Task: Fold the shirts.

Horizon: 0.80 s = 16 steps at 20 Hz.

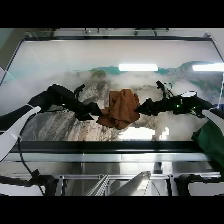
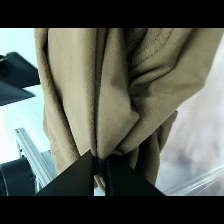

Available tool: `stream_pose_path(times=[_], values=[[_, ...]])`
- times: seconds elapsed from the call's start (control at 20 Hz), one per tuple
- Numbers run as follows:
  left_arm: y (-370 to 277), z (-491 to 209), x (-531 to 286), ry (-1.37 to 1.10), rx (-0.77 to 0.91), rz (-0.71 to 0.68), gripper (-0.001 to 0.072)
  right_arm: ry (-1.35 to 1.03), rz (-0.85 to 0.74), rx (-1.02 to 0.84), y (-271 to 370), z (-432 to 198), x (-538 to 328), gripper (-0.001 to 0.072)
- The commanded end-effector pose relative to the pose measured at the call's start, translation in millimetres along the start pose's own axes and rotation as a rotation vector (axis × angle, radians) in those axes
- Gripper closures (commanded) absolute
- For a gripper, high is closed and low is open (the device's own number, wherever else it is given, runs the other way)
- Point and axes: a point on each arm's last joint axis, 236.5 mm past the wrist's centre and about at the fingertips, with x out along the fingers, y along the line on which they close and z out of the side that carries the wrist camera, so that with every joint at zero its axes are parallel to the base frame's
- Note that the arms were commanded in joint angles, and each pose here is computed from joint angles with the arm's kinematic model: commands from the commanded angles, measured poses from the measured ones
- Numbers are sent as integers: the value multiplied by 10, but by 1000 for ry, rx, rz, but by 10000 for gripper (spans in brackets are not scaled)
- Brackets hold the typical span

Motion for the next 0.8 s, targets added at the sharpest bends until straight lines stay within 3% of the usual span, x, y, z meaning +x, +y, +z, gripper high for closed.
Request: stream_pose_path(times=[0.0,0.05,0.1,0.15,0.25,0.35,0.45,0.55,0.6,0.65,0.75], values=[[-101,25,317,43,-11,-28,36,-1,3,1,2,2,-1,687],[-143,10,411,69,11,-22,249,-1,3,1,2,2,-1,687],[-185,20,462,82,32,-18,551,-1,3,1,3,1,-1,687],[-242,55,470,85,46,-24,699,-1,3,1,4,1,-1,687],[-456,170,312,62,95,-50,699,15,32,-6,72,-36,-6,688],[-781,289,-104,-3,174,-84,699,21,169,-49,444,-64,-99,688],[-1279,402,-849,-148,316,-122,698,-54,481,-181,1314,-15,-555,688],[-1880,414,-1891,-402,485,-140,697,-266,910,-453,2438,-63,-1592,687],[-2148,345,-2430,-546,555,-141,697,-367,1048,-566,2825,-165,-2074,687],[-2406,200,-2983,-697,624,-138,694,-467,1092,-670,3128,-269,-2417,687],[-2746,-239,-3800,-915,742,-106,690,-574,1027,-834,3555,-530,-2659,687]])
